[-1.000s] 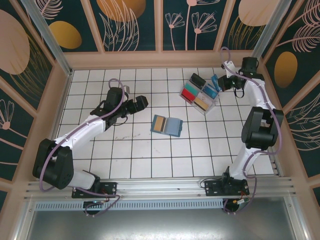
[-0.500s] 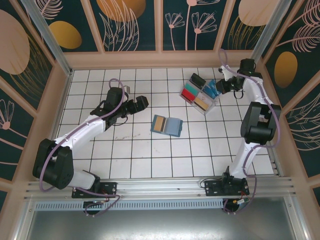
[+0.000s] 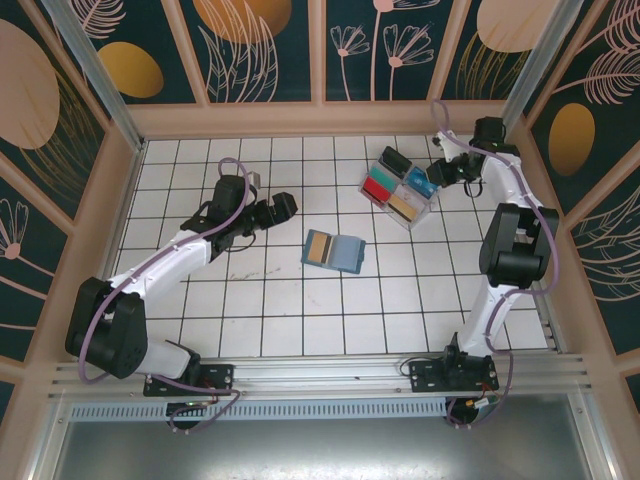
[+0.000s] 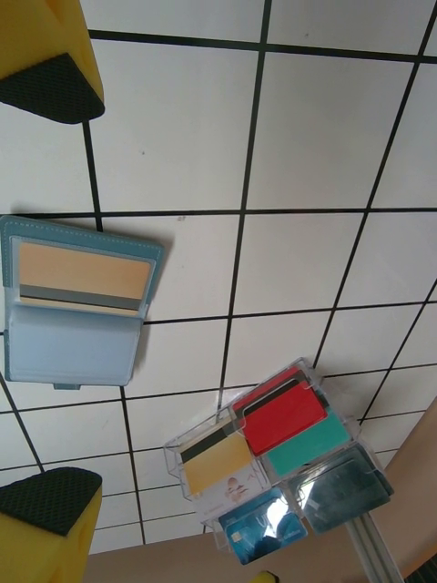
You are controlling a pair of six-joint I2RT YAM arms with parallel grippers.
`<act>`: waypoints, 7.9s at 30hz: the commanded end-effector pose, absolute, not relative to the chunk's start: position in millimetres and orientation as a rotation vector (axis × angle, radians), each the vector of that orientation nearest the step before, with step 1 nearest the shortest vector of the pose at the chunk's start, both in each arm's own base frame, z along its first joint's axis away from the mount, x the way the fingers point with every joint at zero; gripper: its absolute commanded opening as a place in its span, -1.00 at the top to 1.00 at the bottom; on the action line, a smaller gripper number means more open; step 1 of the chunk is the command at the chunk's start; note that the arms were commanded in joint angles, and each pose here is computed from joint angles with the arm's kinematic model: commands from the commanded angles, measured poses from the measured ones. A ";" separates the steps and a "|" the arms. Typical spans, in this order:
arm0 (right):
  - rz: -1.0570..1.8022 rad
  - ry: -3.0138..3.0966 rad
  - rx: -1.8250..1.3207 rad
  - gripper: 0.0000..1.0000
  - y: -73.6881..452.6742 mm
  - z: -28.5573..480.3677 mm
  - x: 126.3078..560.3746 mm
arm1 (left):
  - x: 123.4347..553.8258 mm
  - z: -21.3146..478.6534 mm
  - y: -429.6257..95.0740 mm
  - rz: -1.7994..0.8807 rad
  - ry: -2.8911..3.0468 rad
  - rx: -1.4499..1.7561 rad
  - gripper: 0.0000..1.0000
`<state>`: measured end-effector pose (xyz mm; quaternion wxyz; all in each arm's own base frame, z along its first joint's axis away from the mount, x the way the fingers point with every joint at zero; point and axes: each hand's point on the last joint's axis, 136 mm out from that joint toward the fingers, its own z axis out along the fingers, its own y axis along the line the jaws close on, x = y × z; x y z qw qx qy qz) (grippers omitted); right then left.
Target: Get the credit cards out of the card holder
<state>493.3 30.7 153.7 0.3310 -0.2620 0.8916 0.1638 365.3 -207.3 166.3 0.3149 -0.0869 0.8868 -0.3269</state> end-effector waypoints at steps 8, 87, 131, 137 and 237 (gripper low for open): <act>0.473 2.123 -0.346 0.37 82.2 258.4 471.4 | 361.9 141.3 -212.8 -0.889 2.388 -0.209 -0.97; 1.119 2.694 0.259 0.83 301.4 25.6 320.5 | 326.6 -28.2 -256.0 -0.833 2.828 -0.280 0.90; 1.517 2.038 -0.326 1.00 244.8 266.0 322.2 | 353.3 251.2 -300.0 -1.576 2.069 0.139 -0.57; 1.646 1.961 -0.404 1.00 251.2 293.1 321.2 | 332.7 280.2 -310.7 -1.787 1.905 0.282 -0.56; 0.070 2.567 -0.864 0.63 96.6 105.5 462.5 | 374.4 130.4 -191.4 -0.779 2.413 -0.200 -0.97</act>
